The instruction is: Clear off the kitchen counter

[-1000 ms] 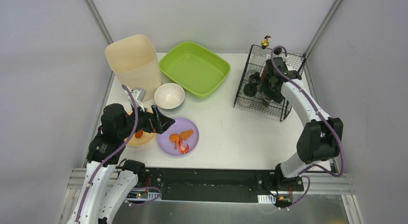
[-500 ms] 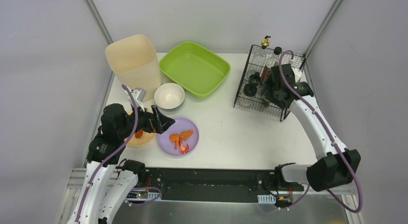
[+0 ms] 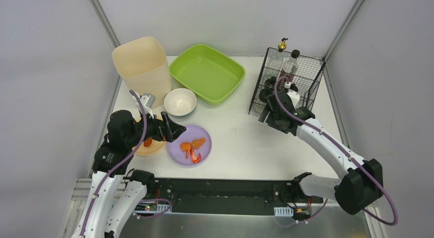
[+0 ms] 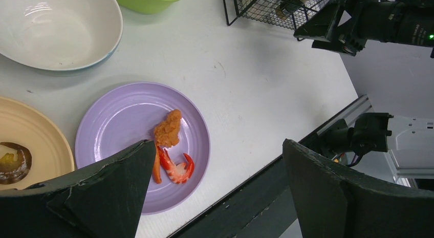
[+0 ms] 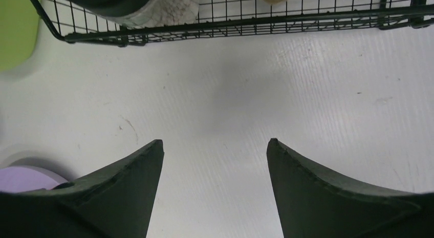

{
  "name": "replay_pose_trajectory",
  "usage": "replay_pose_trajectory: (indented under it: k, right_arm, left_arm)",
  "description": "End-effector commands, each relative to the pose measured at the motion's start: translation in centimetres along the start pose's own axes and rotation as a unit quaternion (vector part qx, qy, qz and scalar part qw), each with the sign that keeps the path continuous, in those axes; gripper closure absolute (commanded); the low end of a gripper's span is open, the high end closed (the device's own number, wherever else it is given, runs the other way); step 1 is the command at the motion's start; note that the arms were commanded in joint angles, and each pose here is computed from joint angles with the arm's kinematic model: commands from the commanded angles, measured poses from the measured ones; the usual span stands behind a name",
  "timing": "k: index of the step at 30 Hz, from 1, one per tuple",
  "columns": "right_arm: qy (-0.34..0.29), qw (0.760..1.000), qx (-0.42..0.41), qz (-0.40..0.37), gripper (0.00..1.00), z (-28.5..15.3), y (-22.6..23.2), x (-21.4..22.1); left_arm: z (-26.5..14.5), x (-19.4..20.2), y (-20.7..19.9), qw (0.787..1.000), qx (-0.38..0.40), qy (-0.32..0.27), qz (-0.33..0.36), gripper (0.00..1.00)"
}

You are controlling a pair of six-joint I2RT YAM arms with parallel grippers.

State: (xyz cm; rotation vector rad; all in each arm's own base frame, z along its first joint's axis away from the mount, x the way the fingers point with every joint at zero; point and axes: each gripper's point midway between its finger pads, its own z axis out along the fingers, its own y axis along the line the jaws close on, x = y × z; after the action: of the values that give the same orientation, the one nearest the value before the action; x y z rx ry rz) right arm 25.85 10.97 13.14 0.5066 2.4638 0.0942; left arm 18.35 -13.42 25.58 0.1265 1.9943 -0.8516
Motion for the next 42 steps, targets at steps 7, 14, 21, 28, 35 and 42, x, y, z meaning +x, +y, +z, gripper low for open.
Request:
replay_pose_trajectory:
  k: [7, 14, 21, 28, 35, 42]
  right_arm:
    - [-0.075, 0.995, 0.002, 0.062, 0.23, 4.9, 2.8, -2.4]
    - [-0.105, 0.992, 0.021, 0.061, 0.23, 5.9, 3.5, -4.5]
    - [-0.113, 0.989, 0.036, 0.092, 0.23, 7.5, 2.5, -6.7]
    - [-0.117, 0.987, 0.037, 0.108, 0.23, 8.6, 2.4, -9.0]
    - [-0.128, 0.983, 0.042, 0.126, 0.23, 9.5, 2.0, -11.9]
    - [-0.131, 0.981, 0.061, 0.127, 0.23, 10.7, 1.4, -14.2]
  left_arm:
    - [0.2, -0.7, 0.0, 1.000, 0.003, -0.013, 0.003, 0.00]
    - [0.2, -0.7, 0.0, 1.000, 0.003, -0.012, 0.002, 0.00]
    - [0.2, -0.7, 0.0, 1.000, 0.003, -0.013, 0.004, 0.00]
    - [0.2, -0.7, 0.0, 1.000, 0.002, -0.013, 0.003, 0.00]
    - [0.2, -0.7, 0.0, 1.000, 0.003, -0.013, 0.004, 0.00]
    - [0.3, -0.6, 0.1, 1.000, 0.002, -0.010, 0.002, 0.00]
